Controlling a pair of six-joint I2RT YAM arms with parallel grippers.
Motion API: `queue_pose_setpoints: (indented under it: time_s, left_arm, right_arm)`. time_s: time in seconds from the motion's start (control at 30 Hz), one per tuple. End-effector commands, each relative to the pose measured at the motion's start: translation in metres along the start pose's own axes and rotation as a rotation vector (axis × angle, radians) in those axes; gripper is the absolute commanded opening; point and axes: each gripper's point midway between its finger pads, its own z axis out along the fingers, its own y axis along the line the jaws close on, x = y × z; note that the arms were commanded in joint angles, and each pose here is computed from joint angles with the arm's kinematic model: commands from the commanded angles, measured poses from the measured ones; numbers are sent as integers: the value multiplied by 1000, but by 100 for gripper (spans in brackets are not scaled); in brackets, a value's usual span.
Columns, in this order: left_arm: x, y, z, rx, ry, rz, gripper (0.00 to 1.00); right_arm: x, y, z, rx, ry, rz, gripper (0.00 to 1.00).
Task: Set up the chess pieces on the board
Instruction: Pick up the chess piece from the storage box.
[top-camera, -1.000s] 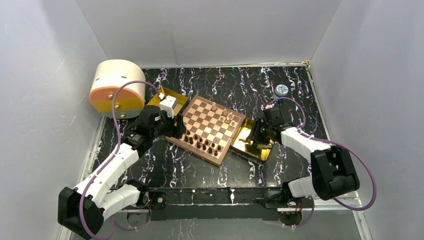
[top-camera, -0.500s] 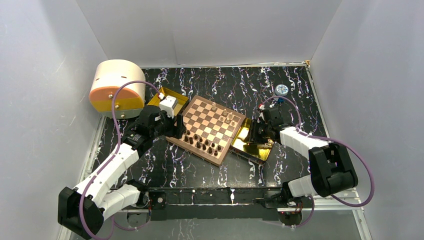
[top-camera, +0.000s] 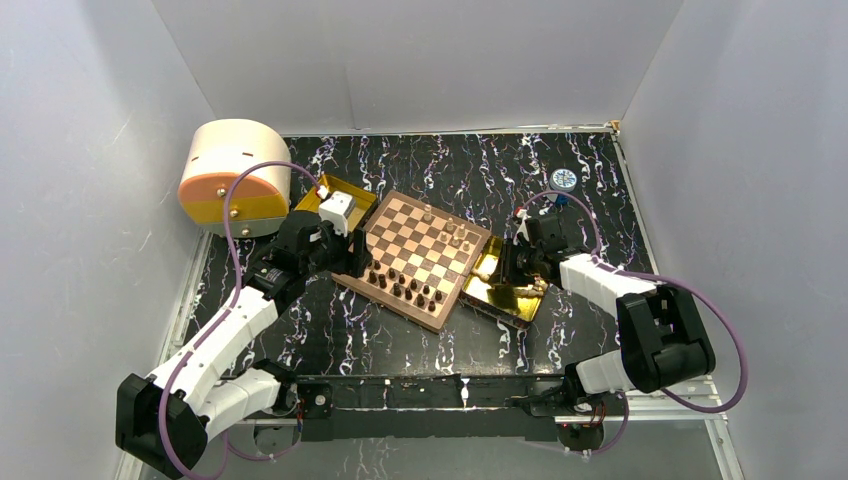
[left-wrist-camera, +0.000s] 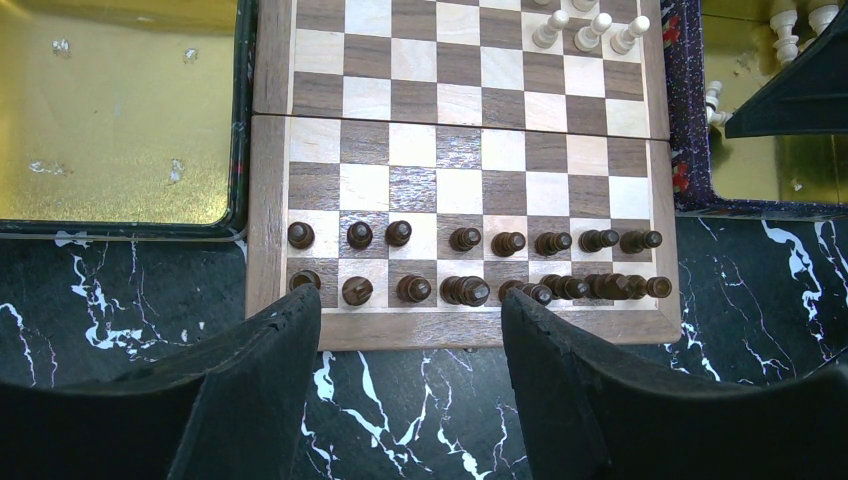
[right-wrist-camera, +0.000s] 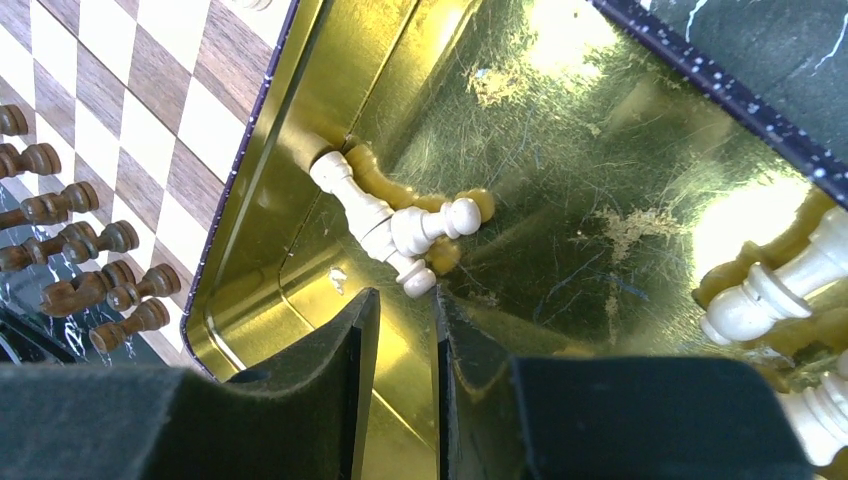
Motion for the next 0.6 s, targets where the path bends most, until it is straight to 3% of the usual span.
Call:
queue_pose_setpoints:
  time_s: [0.0, 0.23, 0.57]
  left_arm:
    - [-6, -1, -2, 2, -29, 15, 64]
    - [-6, -1, 0, 4, -23, 14, 64]
    - [-5, -1, 0, 2, -22, 14, 64]
  right_arm:
    - [-11, 6, 2, -39, -37, -32, 33]
    - [-14, 6, 6, -39, -36, -44, 39]
    - [-11, 6, 11, -54, -15, -73, 39]
